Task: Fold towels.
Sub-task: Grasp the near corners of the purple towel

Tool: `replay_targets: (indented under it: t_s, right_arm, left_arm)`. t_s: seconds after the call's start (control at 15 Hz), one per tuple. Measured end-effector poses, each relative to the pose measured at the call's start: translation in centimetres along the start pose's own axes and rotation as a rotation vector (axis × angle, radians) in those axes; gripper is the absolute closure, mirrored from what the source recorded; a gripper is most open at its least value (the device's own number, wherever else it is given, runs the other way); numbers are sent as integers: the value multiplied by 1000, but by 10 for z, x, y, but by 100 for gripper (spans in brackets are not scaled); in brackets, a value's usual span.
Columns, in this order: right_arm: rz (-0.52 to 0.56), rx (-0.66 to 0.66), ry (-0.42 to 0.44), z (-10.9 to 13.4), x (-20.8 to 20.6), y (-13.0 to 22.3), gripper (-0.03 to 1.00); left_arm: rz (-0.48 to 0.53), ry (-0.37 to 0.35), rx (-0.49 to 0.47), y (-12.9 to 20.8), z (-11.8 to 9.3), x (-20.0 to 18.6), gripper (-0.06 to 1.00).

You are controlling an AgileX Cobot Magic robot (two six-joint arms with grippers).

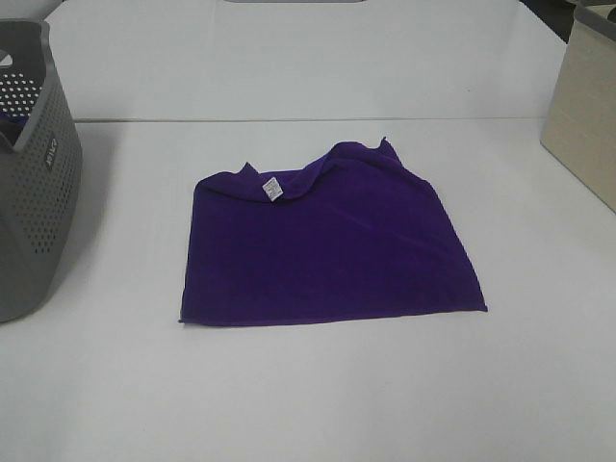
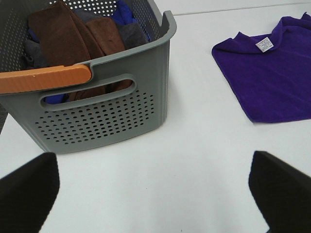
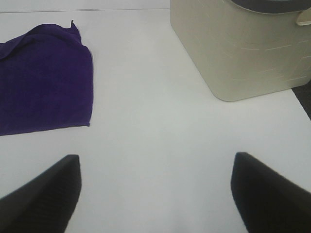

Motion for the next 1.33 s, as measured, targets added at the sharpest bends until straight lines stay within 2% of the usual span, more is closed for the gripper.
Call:
replay_targets:
  t_s: [1.33]
  right_arm:
    - [0,0,0,0,0,0,19]
  left_arm:
    - [0,0,0,0,0,0,-5]
Point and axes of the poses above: a point on each arm's last joint axis where the gripper is mounted, x pointing out along that axis toward the gripper, z along the wrist's bending axis when the last joint is at zero, y = z × x, the point moved 6 cm from there along x, pointing out along that axis toward the gripper, and after that the axes turned 9 degrees about -x, right-handed, at the moved point
